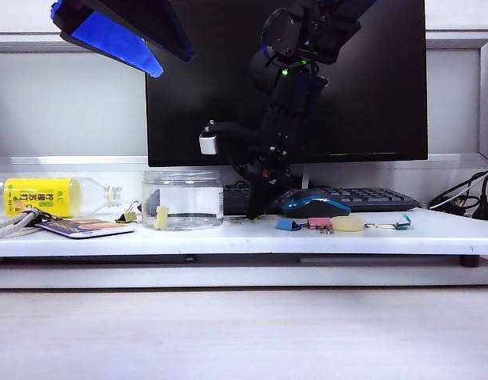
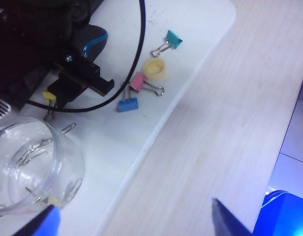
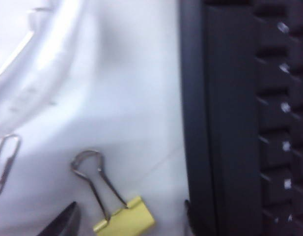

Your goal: Pick up the clips with the largest number of clips of the same color on the table and place them in a round transparent plastic box.

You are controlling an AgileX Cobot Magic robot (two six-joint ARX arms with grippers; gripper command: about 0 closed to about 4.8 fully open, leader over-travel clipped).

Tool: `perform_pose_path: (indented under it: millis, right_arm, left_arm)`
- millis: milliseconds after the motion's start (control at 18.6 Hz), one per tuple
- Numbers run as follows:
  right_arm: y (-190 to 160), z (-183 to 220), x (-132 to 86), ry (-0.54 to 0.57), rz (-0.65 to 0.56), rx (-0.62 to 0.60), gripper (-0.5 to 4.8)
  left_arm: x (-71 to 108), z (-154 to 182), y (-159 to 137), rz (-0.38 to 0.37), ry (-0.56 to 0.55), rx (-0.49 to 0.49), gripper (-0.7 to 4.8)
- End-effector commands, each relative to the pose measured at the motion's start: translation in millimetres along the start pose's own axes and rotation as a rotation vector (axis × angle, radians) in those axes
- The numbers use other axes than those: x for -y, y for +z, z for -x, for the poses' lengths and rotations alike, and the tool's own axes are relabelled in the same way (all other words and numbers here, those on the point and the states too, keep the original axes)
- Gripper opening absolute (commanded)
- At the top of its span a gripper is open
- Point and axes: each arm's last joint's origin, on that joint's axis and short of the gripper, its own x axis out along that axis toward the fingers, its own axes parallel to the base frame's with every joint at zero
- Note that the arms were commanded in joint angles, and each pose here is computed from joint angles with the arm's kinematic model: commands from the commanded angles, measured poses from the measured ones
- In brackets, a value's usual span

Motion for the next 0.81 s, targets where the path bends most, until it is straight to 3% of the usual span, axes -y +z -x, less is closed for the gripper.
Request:
perform_pose_path:
  millis: [54,484,753,807]
  right_arm:
    - [-10.4,-10.0,-6.9,0.070,-0.071,-0.068,2.70]
    - [-14.6,-9.8,-12.4,0.168,-0.205,-0.046,2.59]
    - [-15.2,-15.1,-12.4,0.169,-0.269,-0.044,1.92]
    - [-14.3,-15.4,-10.8,0.153,-0.293,-0.035,1.56]
  left_arm:
    - [0.0,0.4,1.5,0.004,-0.002,0.012,4.11]
    - [0.3,0.4,0.6,0.014,-0.005,0.002,4.03]
    - [0.5,0.4,0.1,0.027,-0.007,-0.003,4.03]
    - [0.6,0.5,-0.2,0.028,-0.008,-0.006,4.03]
